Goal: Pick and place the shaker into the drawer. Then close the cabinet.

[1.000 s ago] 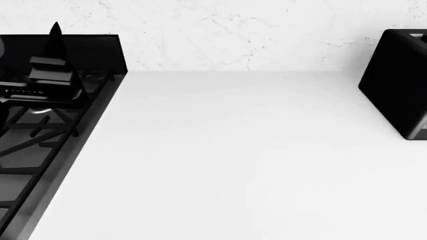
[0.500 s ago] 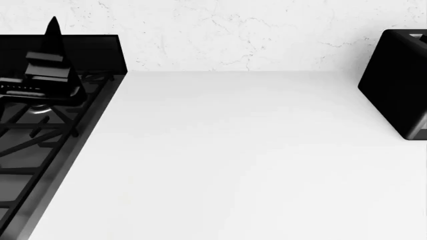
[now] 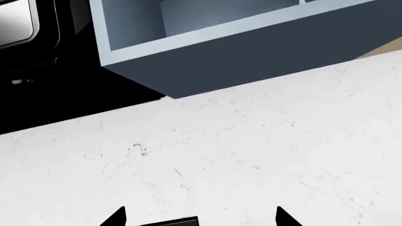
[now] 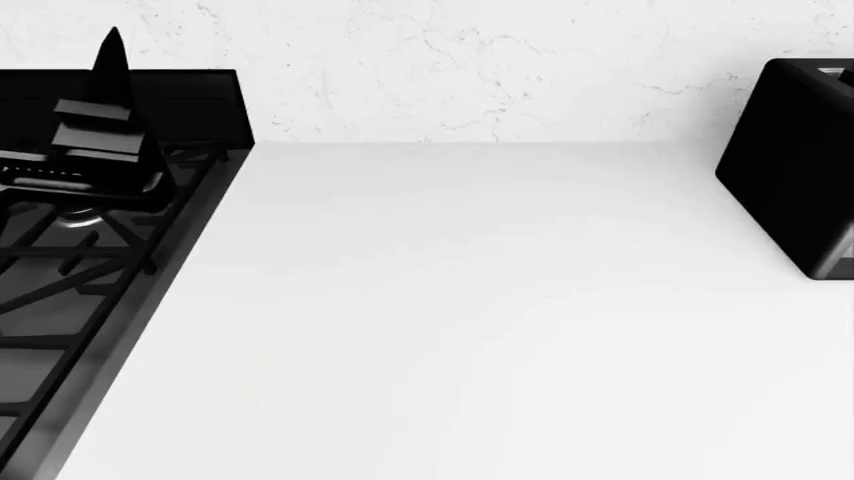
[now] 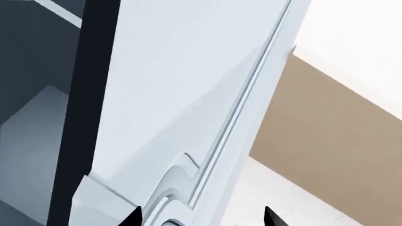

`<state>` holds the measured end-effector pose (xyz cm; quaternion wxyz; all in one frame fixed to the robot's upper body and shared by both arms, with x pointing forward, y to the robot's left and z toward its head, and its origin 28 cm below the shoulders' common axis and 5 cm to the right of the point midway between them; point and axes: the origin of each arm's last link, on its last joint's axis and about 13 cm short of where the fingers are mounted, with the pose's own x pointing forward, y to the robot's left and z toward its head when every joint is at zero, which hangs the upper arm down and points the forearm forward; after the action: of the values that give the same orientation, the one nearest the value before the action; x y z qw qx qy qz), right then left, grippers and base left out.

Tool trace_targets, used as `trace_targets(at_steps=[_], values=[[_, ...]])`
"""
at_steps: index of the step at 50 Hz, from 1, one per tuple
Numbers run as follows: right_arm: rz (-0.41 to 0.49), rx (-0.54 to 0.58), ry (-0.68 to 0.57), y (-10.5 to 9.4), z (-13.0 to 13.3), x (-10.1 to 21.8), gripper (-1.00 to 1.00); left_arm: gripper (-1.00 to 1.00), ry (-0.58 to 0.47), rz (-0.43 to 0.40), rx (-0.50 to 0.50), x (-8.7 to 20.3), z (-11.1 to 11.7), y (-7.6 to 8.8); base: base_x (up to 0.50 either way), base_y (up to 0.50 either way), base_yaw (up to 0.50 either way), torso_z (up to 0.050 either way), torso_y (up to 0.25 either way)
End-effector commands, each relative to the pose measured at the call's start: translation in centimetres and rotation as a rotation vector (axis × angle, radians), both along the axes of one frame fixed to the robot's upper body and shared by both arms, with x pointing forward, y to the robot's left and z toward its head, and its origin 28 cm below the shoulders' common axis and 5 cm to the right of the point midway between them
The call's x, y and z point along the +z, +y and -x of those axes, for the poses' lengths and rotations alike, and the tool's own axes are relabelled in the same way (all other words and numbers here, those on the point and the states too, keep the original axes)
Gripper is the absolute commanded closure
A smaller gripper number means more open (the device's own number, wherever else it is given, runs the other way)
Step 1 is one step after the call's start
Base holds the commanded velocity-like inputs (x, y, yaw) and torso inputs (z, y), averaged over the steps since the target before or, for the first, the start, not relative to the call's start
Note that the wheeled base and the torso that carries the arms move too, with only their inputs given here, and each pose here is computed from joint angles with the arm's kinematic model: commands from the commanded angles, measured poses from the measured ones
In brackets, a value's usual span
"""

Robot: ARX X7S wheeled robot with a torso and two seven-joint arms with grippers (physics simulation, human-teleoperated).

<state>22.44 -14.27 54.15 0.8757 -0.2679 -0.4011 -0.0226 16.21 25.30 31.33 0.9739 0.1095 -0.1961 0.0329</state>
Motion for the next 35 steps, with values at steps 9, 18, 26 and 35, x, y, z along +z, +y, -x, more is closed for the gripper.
trace_targets(at_steps=[9,18,26,35], values=[[0.22,0.093,-0.019,4.6,0.0,0.9,-1.0,-1.0,-0.013,-0.009,-0.006,0.1,0.3,0.1,0.0,0.0,0.01,0.002,0.0],[0.294,0.089,-0.047,5.8,0.0,1.8,-1.0,-1.0,-0.02,-0.013,-0.014,0.4,0.4,0.0,0.0,0.01,0.01,0.002,0.0],[0.351,0.097,-0.075,7.0,0.3,2.5,-1.0,-1.0,-0.029,-0.024,-0.017,0.8,0.6,0.0,0.0,0.0,0.01,0.003,0.0],[0.425,0.08,-0.094,8.1,-0.3,3.1,-1.0,-1.0,-0.031,-0.027,-0.016,1.0,0.8,0.1,0.0,0.0,0.0,0.002,0.0]])
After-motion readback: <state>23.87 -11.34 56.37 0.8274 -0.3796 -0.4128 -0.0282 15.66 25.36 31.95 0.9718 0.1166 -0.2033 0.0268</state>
